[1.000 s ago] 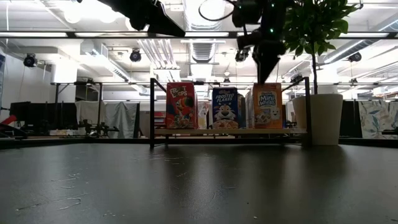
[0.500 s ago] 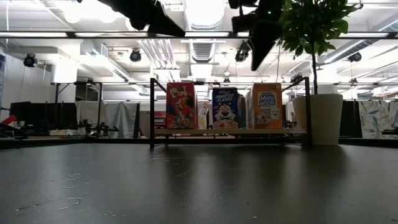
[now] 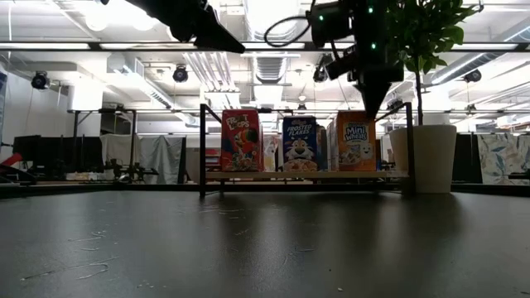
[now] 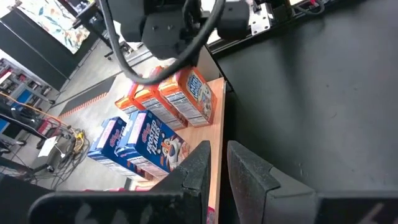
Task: Stack cereal on shelf
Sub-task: Put the orange cereal box aligned with the other orange cereal boxes on the shelf
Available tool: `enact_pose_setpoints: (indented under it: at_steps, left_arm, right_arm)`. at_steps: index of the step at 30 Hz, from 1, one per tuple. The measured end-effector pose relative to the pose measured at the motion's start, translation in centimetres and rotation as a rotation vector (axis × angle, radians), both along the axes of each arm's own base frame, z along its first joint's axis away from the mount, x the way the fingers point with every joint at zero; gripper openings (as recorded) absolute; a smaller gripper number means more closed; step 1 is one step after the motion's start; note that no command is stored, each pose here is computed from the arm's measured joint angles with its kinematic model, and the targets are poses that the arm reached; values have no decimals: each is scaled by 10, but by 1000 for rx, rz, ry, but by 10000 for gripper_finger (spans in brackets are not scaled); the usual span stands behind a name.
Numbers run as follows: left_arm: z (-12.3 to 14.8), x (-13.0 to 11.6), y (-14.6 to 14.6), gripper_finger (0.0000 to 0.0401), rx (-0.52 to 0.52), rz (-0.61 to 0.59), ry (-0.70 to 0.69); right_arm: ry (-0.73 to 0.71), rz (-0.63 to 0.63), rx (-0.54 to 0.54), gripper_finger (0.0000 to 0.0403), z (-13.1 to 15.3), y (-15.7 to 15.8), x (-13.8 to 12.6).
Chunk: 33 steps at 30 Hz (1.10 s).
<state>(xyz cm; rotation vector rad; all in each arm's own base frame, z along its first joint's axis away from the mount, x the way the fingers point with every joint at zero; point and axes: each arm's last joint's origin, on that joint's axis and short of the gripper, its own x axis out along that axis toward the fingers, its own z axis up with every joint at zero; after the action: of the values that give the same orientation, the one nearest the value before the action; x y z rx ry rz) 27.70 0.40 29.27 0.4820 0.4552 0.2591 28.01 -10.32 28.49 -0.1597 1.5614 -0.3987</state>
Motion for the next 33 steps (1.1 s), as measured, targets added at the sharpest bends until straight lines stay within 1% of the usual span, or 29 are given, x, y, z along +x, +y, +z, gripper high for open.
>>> enact_pose_setpoints:
  at_steps: [4,12,13,16,17,20,22,25,33]
  left_arm:
    - [0,0,0,38,-7,3,-2]
    - [-1,0,0,38,-14,5,-2]
    - [-1,0,0,38,-15,6,-3]
    - [-1,0,0,38,-25,10,-6]
    - [-1,0,0,38,-26,11,-7]
    - [-1,0,0,38,-27,11,-6]
    - [-1,0,0,38,-27,11,-6]
    - [-1,0,0,38,-29,11,-5]
    - [-2,0,0,38,-30,12,3]
  right_arm:
    - [9,-27,-20,13,-1,-6,-3]
    - [-4,-34,-4,12,0,-6,-3]
    - [-16,-36,16,12,0,-5,-3]
    - [-79,-21,135,12,-1,-2,1]
    - [-107,-13,153,12,-1,-2,3]
    - [-187,-3,133,12,0,-4,11]
    - [-217,-5,92,12,1,-6,14]
    - [-211,-6,43,12,2,-8,15]
    - [-212,-6,45,12,2,-8,15]
